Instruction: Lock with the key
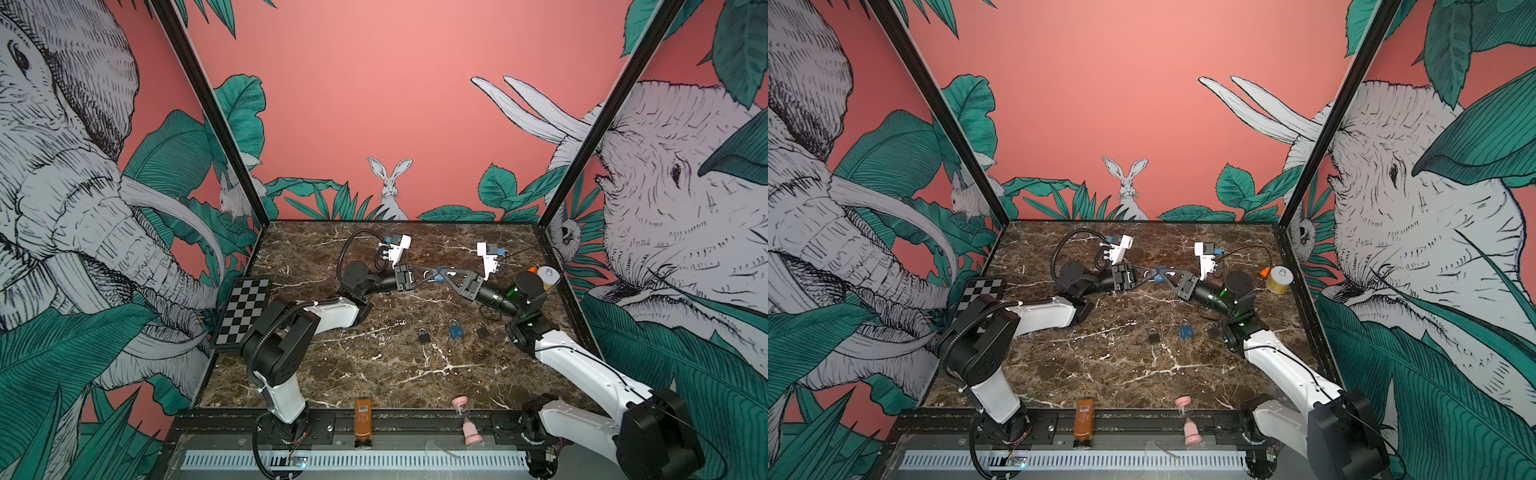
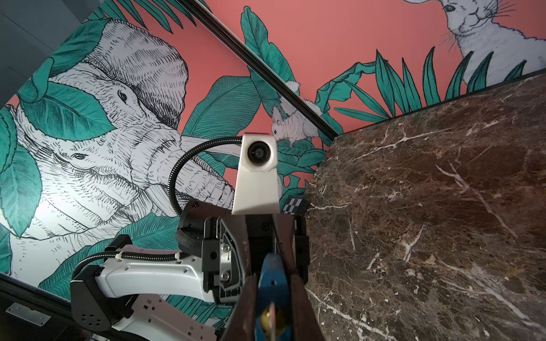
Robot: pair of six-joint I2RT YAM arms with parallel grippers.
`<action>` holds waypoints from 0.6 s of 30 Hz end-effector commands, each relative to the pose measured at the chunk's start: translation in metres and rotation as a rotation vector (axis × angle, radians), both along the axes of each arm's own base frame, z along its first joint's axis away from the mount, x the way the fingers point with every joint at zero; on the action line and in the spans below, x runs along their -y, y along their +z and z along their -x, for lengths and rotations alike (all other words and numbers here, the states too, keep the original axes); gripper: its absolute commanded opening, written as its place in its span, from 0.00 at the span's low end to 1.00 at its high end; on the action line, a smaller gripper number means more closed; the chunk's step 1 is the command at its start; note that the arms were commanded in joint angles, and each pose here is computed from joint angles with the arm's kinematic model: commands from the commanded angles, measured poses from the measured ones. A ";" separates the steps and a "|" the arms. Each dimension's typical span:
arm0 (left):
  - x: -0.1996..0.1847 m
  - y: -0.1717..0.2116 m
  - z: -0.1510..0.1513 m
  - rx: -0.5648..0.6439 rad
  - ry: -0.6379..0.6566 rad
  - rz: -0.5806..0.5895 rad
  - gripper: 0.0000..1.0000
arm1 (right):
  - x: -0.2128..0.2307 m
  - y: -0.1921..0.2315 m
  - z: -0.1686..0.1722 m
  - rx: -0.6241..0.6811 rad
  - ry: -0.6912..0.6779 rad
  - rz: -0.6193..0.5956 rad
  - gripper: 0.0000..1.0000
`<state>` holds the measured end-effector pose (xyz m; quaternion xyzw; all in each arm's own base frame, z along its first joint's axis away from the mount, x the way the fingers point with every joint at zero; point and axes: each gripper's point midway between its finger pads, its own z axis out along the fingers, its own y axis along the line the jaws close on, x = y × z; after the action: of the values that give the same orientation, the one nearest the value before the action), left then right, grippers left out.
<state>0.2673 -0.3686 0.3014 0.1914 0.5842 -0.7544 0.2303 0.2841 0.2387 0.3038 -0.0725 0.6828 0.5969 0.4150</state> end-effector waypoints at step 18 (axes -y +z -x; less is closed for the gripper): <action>0.009 0.022 0.018 0.059 -0.083 0.046 0.31 | 0.005 0.016 0.001 0.134 -0.060 0.054 0.00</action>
<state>0.2649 -0.3757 0.3011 0.1930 0.5843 -0.7588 0.2135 0.2841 0.2344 0.3032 -0.0864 0.6874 0.5672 0.4452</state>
